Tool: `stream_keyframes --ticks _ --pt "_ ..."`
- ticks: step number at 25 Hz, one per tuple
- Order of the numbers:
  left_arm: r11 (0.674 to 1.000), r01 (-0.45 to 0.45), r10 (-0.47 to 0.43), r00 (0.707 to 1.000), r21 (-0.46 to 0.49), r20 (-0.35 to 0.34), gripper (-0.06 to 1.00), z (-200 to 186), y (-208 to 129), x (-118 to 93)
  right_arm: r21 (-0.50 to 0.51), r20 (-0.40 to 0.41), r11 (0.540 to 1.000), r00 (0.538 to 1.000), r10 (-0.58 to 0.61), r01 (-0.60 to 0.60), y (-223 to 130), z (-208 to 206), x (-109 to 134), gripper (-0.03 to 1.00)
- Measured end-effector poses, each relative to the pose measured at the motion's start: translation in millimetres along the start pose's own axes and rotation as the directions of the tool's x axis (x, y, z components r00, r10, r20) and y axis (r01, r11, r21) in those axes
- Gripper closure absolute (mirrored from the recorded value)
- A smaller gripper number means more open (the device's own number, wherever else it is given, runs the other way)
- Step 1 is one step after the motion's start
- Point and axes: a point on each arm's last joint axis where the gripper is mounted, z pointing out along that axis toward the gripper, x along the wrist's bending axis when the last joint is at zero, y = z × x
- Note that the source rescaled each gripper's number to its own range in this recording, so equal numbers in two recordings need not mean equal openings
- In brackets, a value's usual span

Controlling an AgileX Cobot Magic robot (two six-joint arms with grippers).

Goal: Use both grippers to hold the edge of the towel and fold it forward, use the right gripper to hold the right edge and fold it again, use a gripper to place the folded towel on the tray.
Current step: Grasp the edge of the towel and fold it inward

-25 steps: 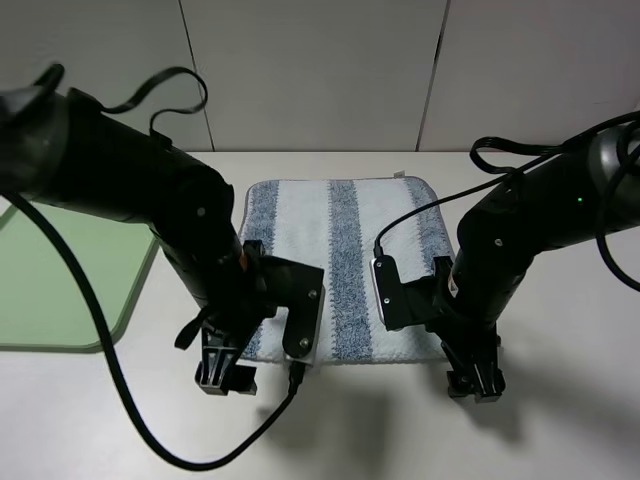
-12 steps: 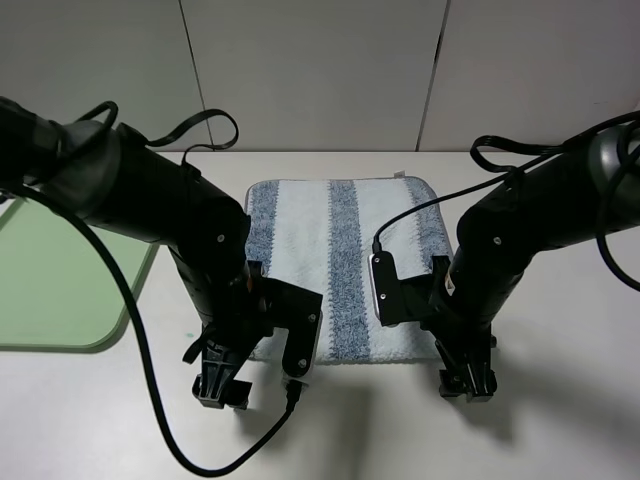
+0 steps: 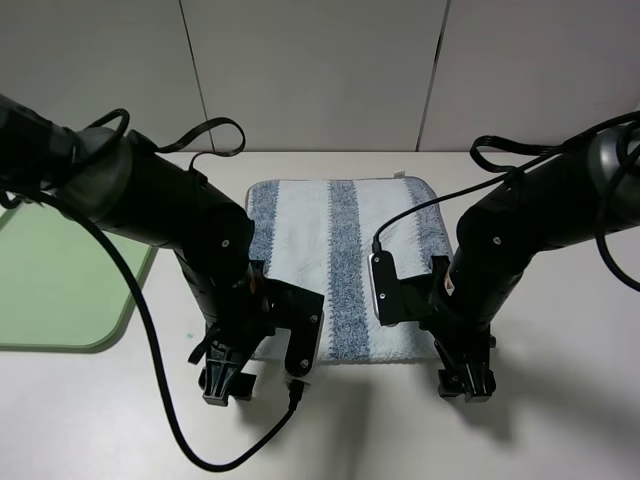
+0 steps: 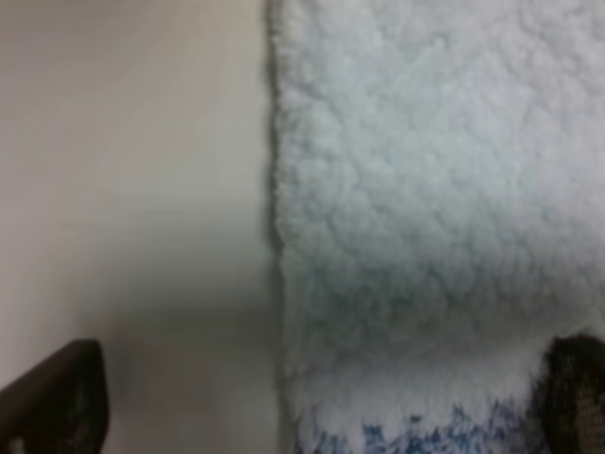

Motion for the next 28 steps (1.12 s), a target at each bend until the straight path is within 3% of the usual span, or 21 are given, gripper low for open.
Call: stream_keyframes --ticks 4,6,9,14,15,17,28 --pt "1.000 0.000 0.000 1.000 -0.008 -0.011 0.42 -0.1 1.1 1.5 -0.002 0.000 1.000 1.000 0.003 -0.003 0.2 0.0 0.0 -0.03" --pt "1.000 0.000 0.000 1.000 -0.013 -0.017 0.51 -0.1 1.8 2.4 -0.003 -0.001 1.000 1.000 0.007 -0.007 0.3 0.0 0.1 0.05" --pt "1.000 -0.001 0.000 1.000 -0.016 -0.022 0.65 0.1 2.1 2.9 -0.014 0.008 1.000 1.000 0.011 -0.011 1.3 0.0 -0.8 0.27" --pt "1.000 -0.007 0.006 0.999 -0.019 -0.033 0.88 -0.1 2.5 4.0 -0.039 0.040 0.999 0.999 0.008 -0.007 3.6 0.8 -3.7 0.75" --pt "1.000 -0.007 0.006 0.999 -0.019 -0.033 0.91 -0.1 2.5 4.0 -0.042 0.047 0.999 0.999 0.005 -0.003 4.1 0.9 -4.5 0.86" --pt "1.000 -0.007 0.006 0.999 -0.019 -0.033 0.93 -0.1 2.5 4.0 -0.044 0.054 0.999 0.999 -0.001 0.003 4.4 1.0 -5.3 0.97" --pt "1.000 -0.007 0.006 0.999 -0.019 -0.033 0.94 -0.1 2.5 4.0 -0.044 0.056 0.999 0.998 -0.002 0.005 4.6 1.2 -5.7 0.97"
